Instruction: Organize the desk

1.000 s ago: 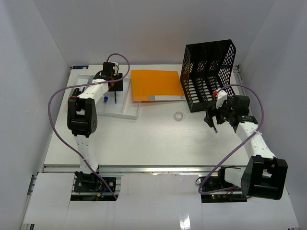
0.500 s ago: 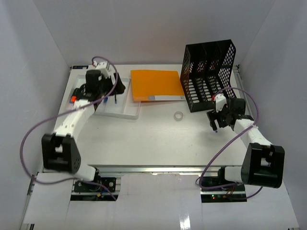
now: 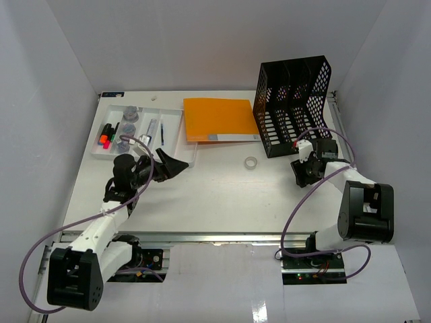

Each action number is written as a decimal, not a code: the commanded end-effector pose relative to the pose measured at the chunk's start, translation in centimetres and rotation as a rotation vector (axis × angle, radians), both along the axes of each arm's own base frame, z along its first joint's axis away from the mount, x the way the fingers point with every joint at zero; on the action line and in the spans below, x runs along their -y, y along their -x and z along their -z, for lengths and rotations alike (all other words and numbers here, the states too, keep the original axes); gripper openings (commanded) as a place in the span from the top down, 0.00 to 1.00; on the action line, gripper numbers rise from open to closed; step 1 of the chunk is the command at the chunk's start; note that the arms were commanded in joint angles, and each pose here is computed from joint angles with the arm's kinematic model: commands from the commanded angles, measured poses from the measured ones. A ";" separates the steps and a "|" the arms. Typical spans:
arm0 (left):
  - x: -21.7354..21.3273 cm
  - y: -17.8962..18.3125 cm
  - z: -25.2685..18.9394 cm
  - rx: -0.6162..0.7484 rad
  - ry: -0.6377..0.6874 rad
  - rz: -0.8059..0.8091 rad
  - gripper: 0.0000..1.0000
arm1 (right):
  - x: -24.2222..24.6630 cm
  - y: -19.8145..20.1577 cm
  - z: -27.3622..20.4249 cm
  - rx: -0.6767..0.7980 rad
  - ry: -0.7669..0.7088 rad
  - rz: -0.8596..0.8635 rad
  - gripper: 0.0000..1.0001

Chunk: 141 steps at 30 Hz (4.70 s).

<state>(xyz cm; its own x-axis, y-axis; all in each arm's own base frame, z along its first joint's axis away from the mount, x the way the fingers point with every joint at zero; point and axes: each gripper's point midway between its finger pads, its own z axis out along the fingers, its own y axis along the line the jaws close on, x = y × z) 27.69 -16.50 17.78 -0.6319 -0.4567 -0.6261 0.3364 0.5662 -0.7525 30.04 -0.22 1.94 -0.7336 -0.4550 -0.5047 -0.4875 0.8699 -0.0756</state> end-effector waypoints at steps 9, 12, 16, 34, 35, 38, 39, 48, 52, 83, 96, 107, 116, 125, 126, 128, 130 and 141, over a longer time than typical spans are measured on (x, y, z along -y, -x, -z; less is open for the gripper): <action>2.0 4.0 -2.3 0.030 0.285 0.084 0.02 | -0.5 -0.1 0.8 -0.071 -0.009 -0.009 0.79; 2.9 4.2 -2.1 0.027 0.286 0.109 0.02 | -0.8 0.1 0.9 -0.079 -0.022 -0.012 0.86; 4.9 3.9 -1.7 0.014 0.276 0.134 0.02 | -1.4 0.4 0.6 -0.090 -0.054 -0.025 0.92; 20.6 1.8 0.8 -0.065 0.335 0.306 0.12 | -11.3 4.7 -7.1 0.004 -0.501 -0.410 0.92; 21.7 1.6 1.1 -0.078 0.343 0.320 0.13 | -11.6 4.7 -7.2 0.003 -0.510 -0.418 0.92; 24.3 1.0 2.4 -0.111 0.362 0.354 0.18 | -13.6 5.1 -7.9 -0.004 -0.553 -0.480 0.92; 25.0 0.7 2.2 -0.110 0.377 0.363 0.19 | -14.0 5.3 -8.0 -0.008 -0.562 -0.494 0.92; 29.5 0.2 3.6 -0.135 0.360 0.400 0.24 | -15.4 5.4 -8.8 -0.002 -0.594 -0.521 0.92; 30.8 -0.1 4.1 -0.147 0.357 0.403 0.39 | -15.8 5.5 -9.1 -0.003 -0.605 -0.531 0.92; 22.6 -3.4 5.5 -0.078 -0.120 0.273 1.00 | -14.4 4.8 -10.4 0.135 -0.497 -0.536 0.02; -4.0 -15.6 4.0 -0.133 -0.667 -0.170 1.00 | -14.0 4.9 -10.6 0.167 -0.469 -0.543 0.03; -9.9 -22.7 8.5 -0.240 -0.898 -0.258 0.95 | -13.9 5.0 -10.2 0.160 -0.460 -0.540 0.03; -9.8 -23.1 7.1 -0.225 -0.899 -0.251 0.26 | -13.9 5.0 -9.8 0.161 -0.460 -0.541 0.03; -8.1 -20.7 0.2 -0.087 -0.767 -0.237 0.06 | -15.3 6.0 -9.0 0.173 -0.451 -0.637 0.03; -8.0 -19.7 -0.6 -0.058 -0.744 -0.241 0.04 | -15.9 6.1 -9.2 0.187 -0.440 -0.661 0.03; -7.9 -18.6 -2.1 -0.004 -0.677 -0.263 0.02 | -16.0 5.4 -9.1 0.203 -0.388 -0.642 0.04; -7.4 -15.3 -3.0 0.042 -0.579 -0.242 0.02 | -17.1 4.6 -9.5 0.233 -0.343 -0.658 0.07; -6.9 -4.9 -3.8 0.218 -0.461 -0.197 0.02 | -20.9 -4.3 -8.5 0.242 -0.128 -0.345 0.10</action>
<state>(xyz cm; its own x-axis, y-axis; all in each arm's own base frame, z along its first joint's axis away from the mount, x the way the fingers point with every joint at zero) 34.22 -9.51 19.73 -0.4769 -0.1984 -0.8563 0.2574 0.9000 -0.3518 29.03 19.87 9.29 -0.3310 -0.6254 -0.7066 -0.8669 0.4973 -0.0342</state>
